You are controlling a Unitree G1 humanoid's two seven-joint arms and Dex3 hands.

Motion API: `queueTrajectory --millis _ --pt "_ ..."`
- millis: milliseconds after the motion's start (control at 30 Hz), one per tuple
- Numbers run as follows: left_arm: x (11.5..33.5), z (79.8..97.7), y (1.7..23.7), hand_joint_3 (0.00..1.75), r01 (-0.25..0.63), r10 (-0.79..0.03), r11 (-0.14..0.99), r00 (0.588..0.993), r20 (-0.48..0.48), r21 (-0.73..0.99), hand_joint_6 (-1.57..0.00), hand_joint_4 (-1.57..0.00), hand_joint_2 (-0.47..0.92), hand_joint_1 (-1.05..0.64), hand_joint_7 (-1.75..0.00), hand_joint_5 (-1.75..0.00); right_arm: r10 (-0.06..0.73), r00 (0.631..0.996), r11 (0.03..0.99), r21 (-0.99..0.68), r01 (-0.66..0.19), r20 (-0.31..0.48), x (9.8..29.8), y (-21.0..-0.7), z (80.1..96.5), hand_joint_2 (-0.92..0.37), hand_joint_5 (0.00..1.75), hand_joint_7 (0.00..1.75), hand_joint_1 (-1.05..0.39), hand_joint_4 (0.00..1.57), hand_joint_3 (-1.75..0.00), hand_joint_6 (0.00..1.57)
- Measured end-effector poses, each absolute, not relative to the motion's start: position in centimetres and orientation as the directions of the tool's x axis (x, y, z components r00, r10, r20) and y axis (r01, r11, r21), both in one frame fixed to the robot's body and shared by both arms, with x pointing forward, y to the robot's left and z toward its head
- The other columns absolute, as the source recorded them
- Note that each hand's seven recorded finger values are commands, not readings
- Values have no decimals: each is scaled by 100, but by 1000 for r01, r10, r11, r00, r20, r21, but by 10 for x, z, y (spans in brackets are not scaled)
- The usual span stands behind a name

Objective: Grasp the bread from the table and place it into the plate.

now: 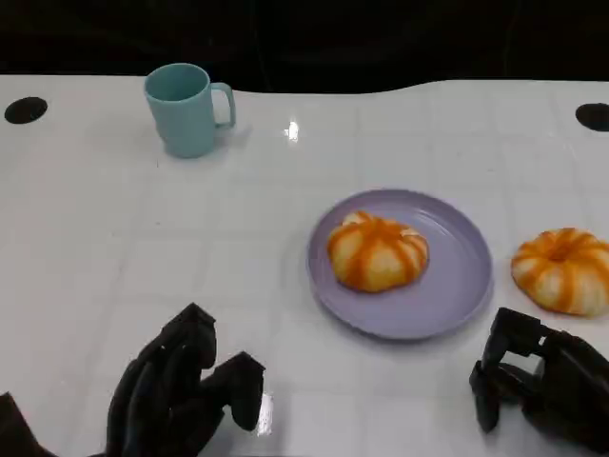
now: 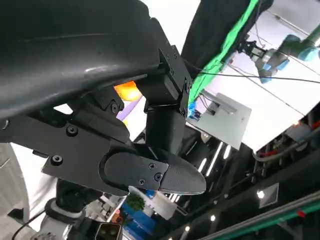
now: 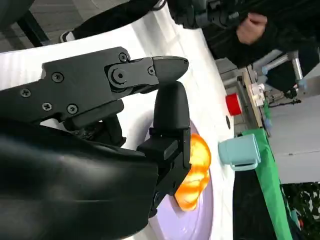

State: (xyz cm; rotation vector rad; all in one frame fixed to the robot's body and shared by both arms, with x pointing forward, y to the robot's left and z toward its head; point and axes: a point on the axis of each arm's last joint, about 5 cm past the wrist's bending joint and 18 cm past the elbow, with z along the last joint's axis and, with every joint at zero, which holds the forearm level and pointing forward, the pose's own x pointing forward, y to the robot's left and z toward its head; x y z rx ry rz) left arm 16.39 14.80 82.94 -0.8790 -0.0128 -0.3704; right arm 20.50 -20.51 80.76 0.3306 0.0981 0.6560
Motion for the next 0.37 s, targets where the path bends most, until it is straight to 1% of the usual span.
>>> queueTrajectory --millis 233,367 --pt "162 829 152 13 328 -316 581 934 165 -745 -80 -109 92 -78 -172 -175 606 796 753 320 -576 7 205 -204 808 -92 175 155 -61 72 -20 65" --pt "164 830 154 12 332 -324 580 932 163 -744 -80 -108 92 -77 -171 -175 609 793 757 300 -581 0 206 -204 809 -92 175 159 -61 72 -22 64"
